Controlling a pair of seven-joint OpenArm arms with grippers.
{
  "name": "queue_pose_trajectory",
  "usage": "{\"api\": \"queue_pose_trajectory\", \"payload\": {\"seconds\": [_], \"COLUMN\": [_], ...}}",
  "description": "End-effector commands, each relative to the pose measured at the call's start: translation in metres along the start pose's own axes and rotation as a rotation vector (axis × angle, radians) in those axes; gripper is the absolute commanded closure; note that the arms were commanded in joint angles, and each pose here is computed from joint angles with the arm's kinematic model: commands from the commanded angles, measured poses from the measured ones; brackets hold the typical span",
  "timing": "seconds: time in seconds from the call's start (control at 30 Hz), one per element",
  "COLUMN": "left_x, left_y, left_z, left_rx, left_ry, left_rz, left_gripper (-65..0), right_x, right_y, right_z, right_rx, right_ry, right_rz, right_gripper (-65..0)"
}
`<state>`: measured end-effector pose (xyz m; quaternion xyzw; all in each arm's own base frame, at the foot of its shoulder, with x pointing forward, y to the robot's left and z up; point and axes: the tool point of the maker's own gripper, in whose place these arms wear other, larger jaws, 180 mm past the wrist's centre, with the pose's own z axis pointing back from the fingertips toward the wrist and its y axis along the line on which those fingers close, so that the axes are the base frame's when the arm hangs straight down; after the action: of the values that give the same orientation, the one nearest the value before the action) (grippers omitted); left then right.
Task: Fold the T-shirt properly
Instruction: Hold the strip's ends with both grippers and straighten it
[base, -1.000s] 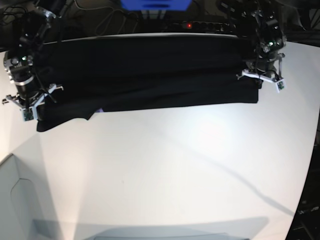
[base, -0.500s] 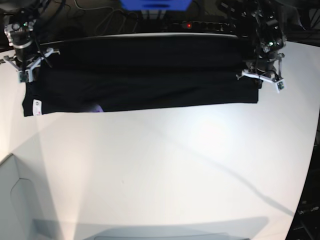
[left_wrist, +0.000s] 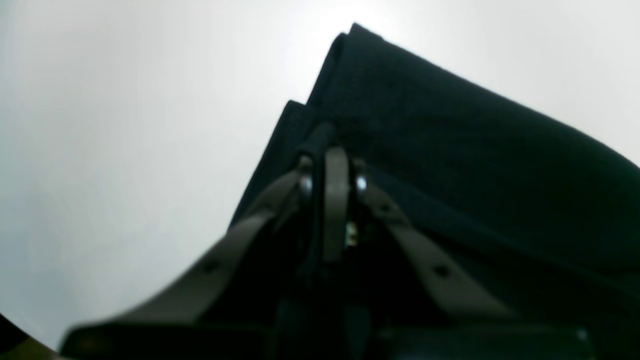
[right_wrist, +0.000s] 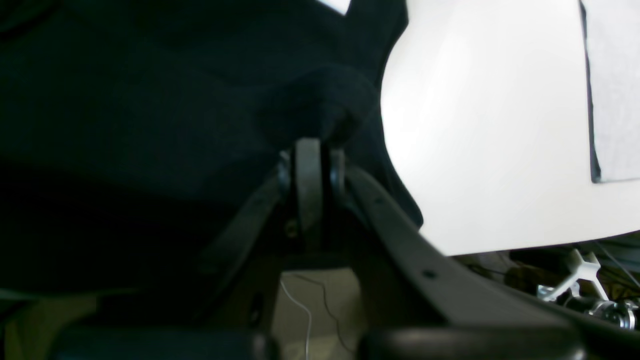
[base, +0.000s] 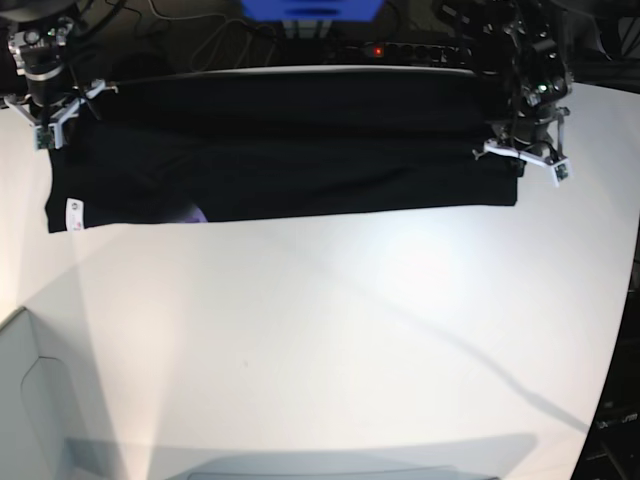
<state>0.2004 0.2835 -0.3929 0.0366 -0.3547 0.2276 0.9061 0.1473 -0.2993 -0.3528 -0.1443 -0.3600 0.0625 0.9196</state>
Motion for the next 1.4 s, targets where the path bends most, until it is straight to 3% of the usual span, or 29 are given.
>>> {"api": "queue_pose_trajectory", "payload": {"seconds": [0.0, 0.2, 0.4, 0.57, 0.7, 0.83, 1.03, 1.13, 1.3, 1.37], "left_x": [0.011, 0.009, 0.008, 0.007, 0.007, 0.006, 0.006, 0.006, 0.001, 0.005], "left_y": [0.002, 0.003, 0.003, 0.002, 0.001, 0.001, 0.001, 0.003, 0.007, 0.006], "left_z": [0.002, 0.003, 0.003, 0.003, 0.004, 0.004, 0.004, 0.004, 0.006, 0.012], "left_rx": [0.006, 0.008, 0.008, 0.007, 0.005, 0.005, 0.005, 0.010, 0.019, 0.018], "left_ry": [-0.038, -0.032, -0.031, -0.025, -0.024, -0.021, -0.023, -0.024, -0.010, -0.025], "left_rz": [-0.011, -0.012, -0.013, -0.013, -0.010, -0.008, -0.007, -0.006, -0.008, -0.020], "left_gripper": [0.0, 0.0, 0.0, 0.0, 0.0, -0.1, -0.6, -7.5, -28.1, -30.1], "right_x": [0.010, 0.004, -0.018, -0.017, 0.001, 0.015, 0.024, 0.017, -0.012, -0.024], "right_y": [-0.006, -0.004, 0.000, -0.033, -0.057, -0.052, -0.007, 0.016, 0.034, 0.036], "right_z": [0.002, -0.006, -0.020, -0.012, -0.001, 0.006, -0.006, -0.019, -0.044, -0.052], "right_rx": [-0.016, -0.002, 0.026, -0.069, -0.153, -0.163, -0.054, 0.017, 0.087, 0.103], "right_ry": [-0.036, -0.021, 0.029, 0.020, -0.032, -0.068, -0.086, -0.065, 0.006, 0.037], "right_rz": [0.014, -0.007, -0.052, -0.082, -0.084, -0.079, -0.094, -0.109, -0.182, -0.199], "right_gripper": [0.0, -0.3, -21.4, -33.1, -33.6, -33.6, -33.6, -33.6, -33.6, -33.6]}}
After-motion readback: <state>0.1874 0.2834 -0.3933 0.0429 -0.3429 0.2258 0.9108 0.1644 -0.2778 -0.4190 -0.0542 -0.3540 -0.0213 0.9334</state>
